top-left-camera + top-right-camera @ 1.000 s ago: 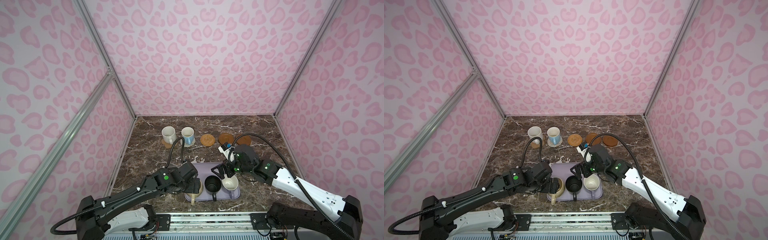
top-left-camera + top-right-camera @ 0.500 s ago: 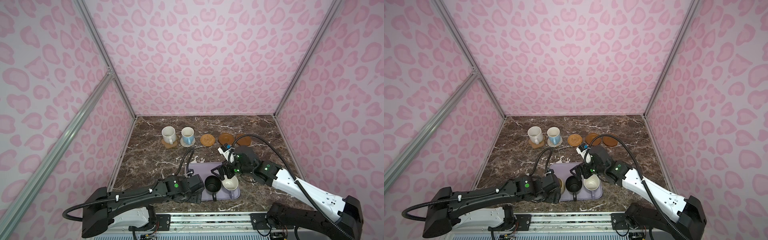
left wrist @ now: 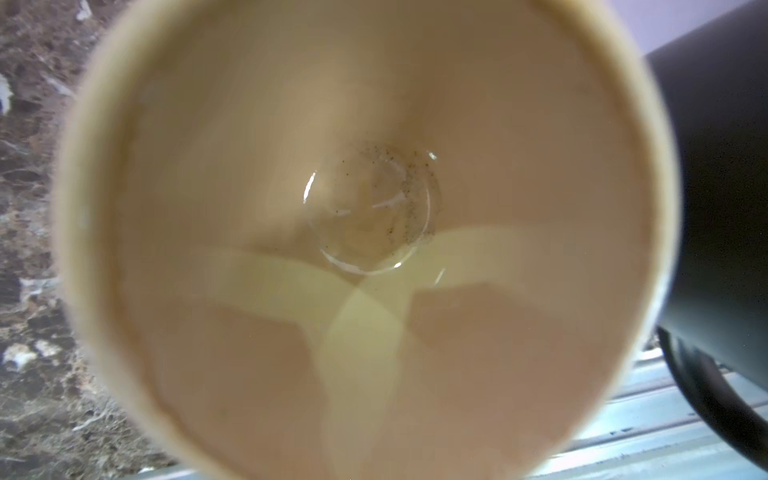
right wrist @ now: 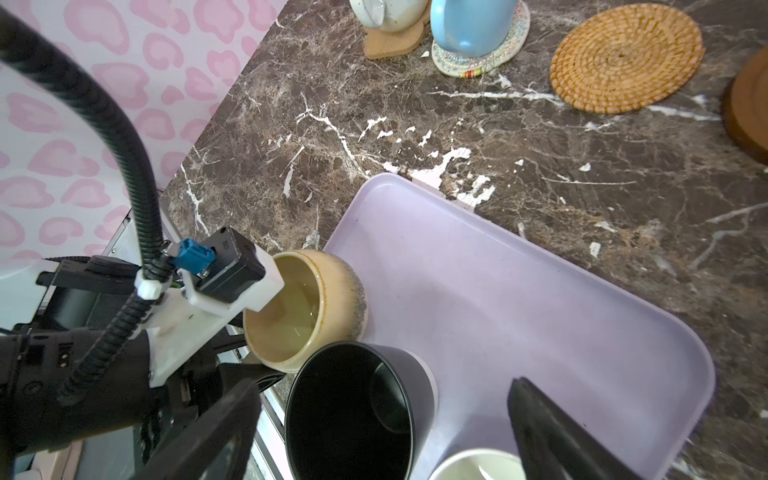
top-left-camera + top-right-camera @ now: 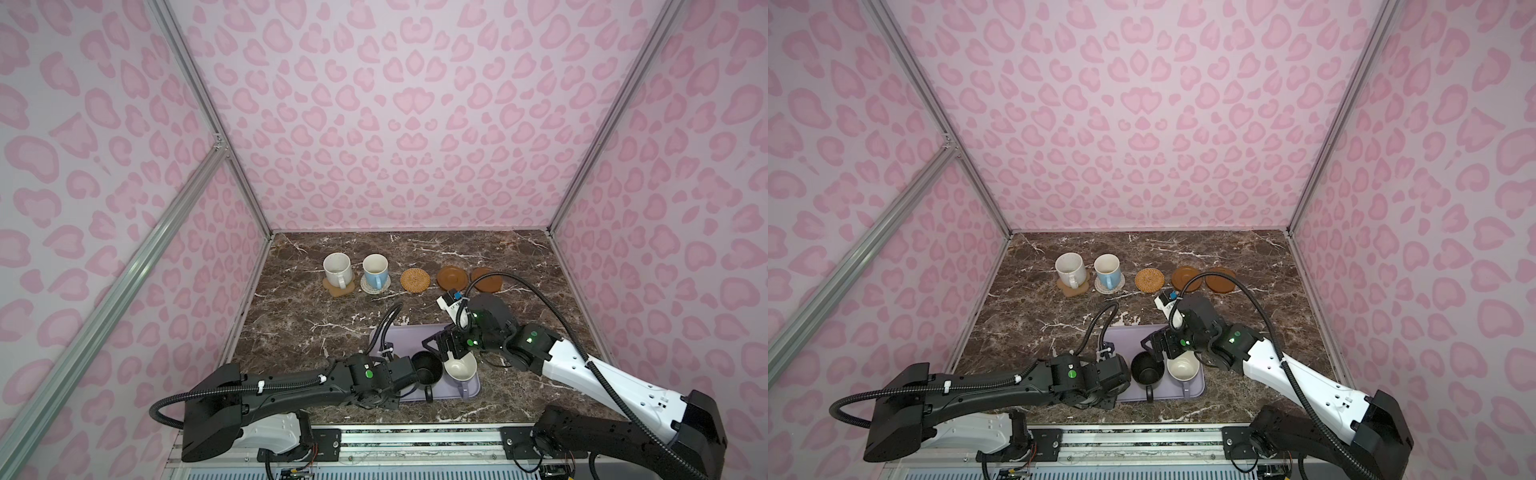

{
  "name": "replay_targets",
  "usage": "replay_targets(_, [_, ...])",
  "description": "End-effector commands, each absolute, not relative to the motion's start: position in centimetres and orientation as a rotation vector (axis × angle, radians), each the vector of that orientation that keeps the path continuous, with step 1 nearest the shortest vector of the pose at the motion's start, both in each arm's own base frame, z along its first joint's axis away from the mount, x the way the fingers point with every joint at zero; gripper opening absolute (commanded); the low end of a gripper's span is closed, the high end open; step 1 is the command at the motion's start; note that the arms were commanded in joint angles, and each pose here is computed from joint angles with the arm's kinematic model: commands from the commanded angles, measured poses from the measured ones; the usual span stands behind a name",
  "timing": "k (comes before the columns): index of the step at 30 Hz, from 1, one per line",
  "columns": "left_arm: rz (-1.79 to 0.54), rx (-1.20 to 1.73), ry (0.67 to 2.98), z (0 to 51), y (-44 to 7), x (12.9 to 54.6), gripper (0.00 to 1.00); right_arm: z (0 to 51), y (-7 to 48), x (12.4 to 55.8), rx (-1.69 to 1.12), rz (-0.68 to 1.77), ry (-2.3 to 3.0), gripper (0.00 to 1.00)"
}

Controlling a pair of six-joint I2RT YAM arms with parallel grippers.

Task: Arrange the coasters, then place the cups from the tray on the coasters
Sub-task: 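Lower the left gripper onto the cream green-drip mug and grasp it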

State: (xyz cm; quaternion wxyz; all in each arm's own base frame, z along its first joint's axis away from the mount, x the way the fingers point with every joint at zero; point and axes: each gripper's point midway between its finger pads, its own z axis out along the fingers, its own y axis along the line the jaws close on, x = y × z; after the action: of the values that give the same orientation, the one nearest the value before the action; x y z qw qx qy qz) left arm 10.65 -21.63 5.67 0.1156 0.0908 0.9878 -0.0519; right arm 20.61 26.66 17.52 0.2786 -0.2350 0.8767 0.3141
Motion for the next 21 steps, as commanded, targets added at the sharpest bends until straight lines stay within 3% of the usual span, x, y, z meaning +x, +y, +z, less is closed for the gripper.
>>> replay_targets(1, [-0.110, 0.216, 2.852, 5.7, -21.4, 11.4, 0.39, 17.3, 27.2, 20.4, -0.633, 0.885, 2.340, 0.95])
replay_targets(10, [-0.080, 0.202, 2.829, 5.5, -21.5, 11.9, 0.20, 16.8, 27.1, 20.2, -0.635, 0.884, 2.348, 0.96])
replay_targets(15, [-0.042, 0.185, 2.810, 6.1, -21.2, 12.3, 0.04, 16.5, 27.2, 20.2, -0.634, 0.890, 2.350, 0.95])
replay_targets(21, [-0.043, 0.172, 2.788, 6.7, -21.0, 12.6, 0.03, 16.2, 27.4, 19.9, -0.646, 0.913, 2.355, 0.95])
